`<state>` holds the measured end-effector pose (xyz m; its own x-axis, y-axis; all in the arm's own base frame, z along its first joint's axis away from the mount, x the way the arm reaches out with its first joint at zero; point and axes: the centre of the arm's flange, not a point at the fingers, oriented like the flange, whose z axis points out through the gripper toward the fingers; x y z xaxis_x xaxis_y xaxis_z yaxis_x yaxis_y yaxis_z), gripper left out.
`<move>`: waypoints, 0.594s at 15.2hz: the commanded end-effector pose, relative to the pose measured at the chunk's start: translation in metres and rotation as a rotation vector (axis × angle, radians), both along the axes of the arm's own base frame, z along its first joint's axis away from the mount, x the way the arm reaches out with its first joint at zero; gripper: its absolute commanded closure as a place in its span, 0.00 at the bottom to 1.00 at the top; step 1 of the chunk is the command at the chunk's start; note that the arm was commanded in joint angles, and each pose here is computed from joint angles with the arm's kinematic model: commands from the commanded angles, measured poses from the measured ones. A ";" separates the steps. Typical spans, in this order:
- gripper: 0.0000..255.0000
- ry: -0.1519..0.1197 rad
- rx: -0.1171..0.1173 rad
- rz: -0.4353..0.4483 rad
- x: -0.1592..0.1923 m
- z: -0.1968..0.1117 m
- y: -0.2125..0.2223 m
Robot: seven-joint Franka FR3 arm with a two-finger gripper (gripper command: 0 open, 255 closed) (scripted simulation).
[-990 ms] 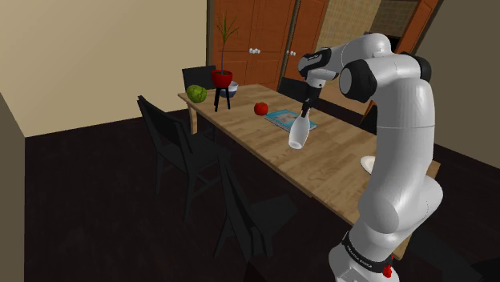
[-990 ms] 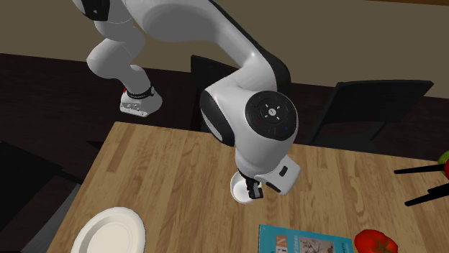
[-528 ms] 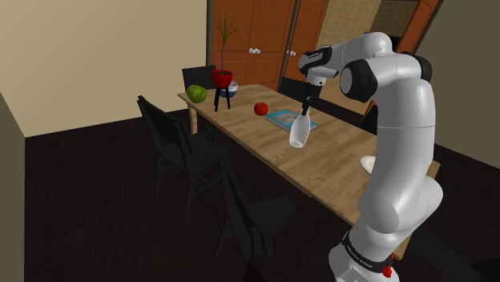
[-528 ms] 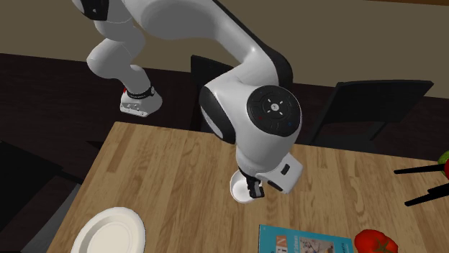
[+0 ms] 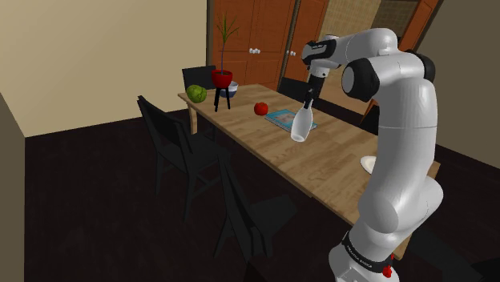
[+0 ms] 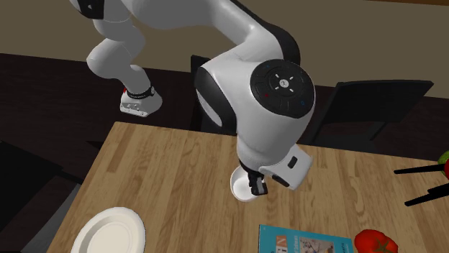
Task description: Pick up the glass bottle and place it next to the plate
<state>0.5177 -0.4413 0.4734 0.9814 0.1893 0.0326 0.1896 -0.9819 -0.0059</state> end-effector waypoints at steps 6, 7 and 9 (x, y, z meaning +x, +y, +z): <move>1.00 0.000 0.000 0.000 0.000 0.032 0.001; 1.00 0.000 0.000 0.000 -0.012 0.038 0.002; 1.00 0.000 0.000 0.000 -0.035 0.049 0.005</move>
